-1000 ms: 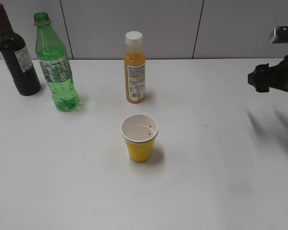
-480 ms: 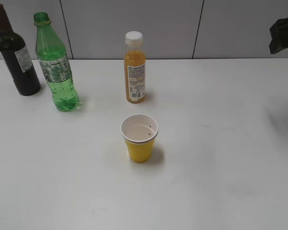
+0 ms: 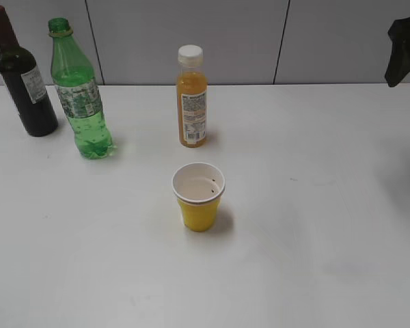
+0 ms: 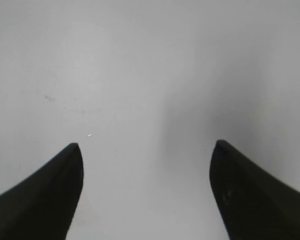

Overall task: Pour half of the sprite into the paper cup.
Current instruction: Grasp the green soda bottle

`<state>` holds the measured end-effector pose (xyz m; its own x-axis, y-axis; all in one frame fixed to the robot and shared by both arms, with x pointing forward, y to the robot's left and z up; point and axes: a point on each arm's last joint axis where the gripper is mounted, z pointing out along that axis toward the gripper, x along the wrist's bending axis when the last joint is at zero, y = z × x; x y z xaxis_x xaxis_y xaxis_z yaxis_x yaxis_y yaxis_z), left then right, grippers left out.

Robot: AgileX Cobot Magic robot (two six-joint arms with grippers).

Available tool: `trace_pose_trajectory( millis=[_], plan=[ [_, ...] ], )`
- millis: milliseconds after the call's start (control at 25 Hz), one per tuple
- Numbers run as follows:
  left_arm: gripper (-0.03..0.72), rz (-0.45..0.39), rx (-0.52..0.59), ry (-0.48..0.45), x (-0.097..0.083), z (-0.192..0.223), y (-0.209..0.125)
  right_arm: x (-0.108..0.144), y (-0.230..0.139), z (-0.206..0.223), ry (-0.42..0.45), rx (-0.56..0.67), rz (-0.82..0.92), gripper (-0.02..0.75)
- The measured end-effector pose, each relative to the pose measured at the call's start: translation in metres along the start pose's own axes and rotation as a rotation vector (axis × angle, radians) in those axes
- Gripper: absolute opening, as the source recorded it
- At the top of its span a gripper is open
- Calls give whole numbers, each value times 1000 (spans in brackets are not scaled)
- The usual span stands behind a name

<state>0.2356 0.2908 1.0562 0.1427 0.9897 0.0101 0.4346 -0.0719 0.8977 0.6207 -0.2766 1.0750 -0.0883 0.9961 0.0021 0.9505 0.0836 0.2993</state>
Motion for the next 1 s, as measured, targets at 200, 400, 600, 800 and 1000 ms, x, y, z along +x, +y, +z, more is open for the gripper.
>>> trace_pose_trajectory(
  millis=[200, 400, 600, 800, 1000],
  plan=[
    [589, 0, 0, 0, 0, 0, 0, 1, -10, -15, 6, -12, 1, 592],
    [589, 0, 0, 0, 0, 0, 0, 1, -40, -40, -13, -36, -7, 592],
    [589, 0, 0, 0, 0, 0, 0, 2, -84, -48, -15, -68, -8, 592],
    [589, 0, 0, 0, 0, 0, 0, 4, -130, -59, -16, -123, -8, 592],
    [589, 0, 0, 0, 0, 0, 0, 5, -169, -68, -19, -194, -8, 592]
  ],
)
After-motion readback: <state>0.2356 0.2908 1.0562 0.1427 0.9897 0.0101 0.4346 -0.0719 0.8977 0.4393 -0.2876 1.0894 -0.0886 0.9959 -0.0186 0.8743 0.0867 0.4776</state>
